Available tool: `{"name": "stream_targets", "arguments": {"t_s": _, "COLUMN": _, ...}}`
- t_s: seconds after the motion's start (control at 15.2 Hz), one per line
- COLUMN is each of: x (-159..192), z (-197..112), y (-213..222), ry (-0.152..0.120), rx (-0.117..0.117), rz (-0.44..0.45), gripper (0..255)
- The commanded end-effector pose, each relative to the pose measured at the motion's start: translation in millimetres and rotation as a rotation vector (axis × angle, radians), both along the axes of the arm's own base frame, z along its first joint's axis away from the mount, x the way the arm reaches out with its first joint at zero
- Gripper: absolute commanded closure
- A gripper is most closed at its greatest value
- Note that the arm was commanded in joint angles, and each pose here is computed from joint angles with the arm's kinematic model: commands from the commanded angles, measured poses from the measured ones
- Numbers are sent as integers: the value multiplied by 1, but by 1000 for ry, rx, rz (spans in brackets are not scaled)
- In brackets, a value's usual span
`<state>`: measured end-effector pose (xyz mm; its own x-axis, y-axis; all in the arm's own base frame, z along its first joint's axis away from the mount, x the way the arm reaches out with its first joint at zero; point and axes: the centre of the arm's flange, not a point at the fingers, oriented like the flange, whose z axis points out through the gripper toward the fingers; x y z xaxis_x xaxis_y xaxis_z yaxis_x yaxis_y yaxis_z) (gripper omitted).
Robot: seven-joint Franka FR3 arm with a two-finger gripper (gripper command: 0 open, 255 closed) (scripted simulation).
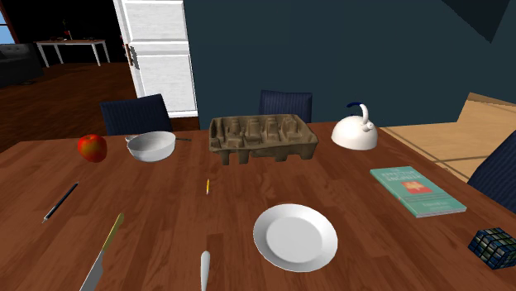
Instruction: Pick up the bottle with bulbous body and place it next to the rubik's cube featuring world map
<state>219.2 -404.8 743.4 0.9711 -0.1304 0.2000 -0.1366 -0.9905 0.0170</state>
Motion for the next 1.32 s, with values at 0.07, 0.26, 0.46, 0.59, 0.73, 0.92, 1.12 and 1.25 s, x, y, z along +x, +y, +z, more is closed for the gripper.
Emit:
{"name": "stream_targets", "arguments": {"t_s": 0.07, "x": -8, "z": -4, "y": -23, "ry": 0, "rx": -2, "rz": 2, "gripper": 255}}
{"name": "stream_targets", "arguments": {"t_s": 0.26, "x": -8, "z": -20, "y": -23, "ry": 0, "rx": -2, "rz": 2, "gripper": 255}}
{"name": "stream_targets", "arguments": {"t_s": 0.46, "x": -8, "z": -36, "y": -23, "ry": 0, "rx": -2, "rz": 2, "gripper": 255}}
{"name": "stream_targets", "arguments": {"t_s": 0.59, "x": -8, "z": -46, "y": -23, "ry": 0, "rx": -2, "rz": 2, "gripper": 255}}
{"name": "stream_targets", "arguments": {"t_s": 0.73, "x": -8, "z": -57, "y": -23, "ry": 0, "rx": -2, "rz": 2, "gripper": 255}}
{"name": "stream_targets", "arguments": {"t_s": 0.92, "x": -8, "z": -72, "y": -23, "ry": 0, "rx": -2, "rz": 2, "gripper": 255}}
{"name": "stream_targets", "arguments": {"t_s": 1.12, "x": -8, "z": -88, "y": -23, "ry": 0, "rx": -2, "rz": 2, "gripper": 255}}
{"name": "stream_targets", "arguments": {"t_s": 1.25, "x": -8, "z": -99, "y": -23, "ry": 0, "rx": -2, "rz": 2, "gripper": 255}}
